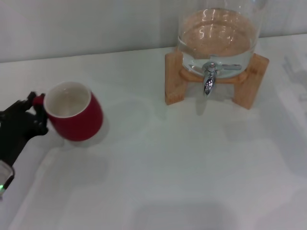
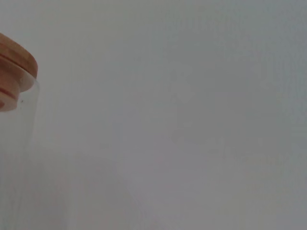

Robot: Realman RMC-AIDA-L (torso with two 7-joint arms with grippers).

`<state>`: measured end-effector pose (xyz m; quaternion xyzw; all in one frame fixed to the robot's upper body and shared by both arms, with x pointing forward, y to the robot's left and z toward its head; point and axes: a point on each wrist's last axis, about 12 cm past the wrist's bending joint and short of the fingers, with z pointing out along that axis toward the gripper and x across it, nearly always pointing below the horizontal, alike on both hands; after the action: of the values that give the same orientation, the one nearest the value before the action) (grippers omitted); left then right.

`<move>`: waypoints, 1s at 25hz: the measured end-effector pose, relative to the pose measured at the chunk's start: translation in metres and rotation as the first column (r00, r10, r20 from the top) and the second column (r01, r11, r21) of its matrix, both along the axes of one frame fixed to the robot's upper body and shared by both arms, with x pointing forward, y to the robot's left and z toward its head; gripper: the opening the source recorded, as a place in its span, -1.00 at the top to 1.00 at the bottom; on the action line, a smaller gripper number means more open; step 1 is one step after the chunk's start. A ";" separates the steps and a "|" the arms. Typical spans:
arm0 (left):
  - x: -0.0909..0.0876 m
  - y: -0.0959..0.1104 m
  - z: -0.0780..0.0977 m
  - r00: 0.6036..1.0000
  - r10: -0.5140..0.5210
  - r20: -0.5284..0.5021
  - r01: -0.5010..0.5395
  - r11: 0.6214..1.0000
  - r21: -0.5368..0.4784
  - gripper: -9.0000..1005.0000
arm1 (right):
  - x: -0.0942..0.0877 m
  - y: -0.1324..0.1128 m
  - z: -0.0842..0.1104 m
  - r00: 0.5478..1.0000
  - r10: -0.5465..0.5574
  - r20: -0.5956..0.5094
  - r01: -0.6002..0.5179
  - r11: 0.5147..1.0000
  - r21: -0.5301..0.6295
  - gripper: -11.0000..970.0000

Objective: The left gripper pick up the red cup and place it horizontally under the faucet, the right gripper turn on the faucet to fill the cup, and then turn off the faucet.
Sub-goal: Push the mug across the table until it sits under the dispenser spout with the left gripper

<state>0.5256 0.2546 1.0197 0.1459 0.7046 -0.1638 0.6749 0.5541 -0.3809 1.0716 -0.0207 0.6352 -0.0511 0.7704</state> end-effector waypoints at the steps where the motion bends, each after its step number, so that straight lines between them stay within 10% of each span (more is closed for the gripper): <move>1: 0.003 -0.004 0.002 1.000 -0.019 0.004 0.019 1.000 -0.002 0.66 | 0.000 0.000 0.000 1.000 0.000 0.000 0.000 1.000 0.000 -0.28; 25: 0.034 -0.103 0.027 0.935 -0.335 -0.113 0.336 0.942 -0.009 0.67 | 0.005 0.025 0.002 0.994 0.107 0.023 -0.107 0.994 -0.016 -0.28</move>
<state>0.5600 0.1513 1.0465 0.2579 0.7074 -0.2807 0.5952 0.5596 -0.3560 1.0732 -0.0595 0.6234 -0.0146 0.7795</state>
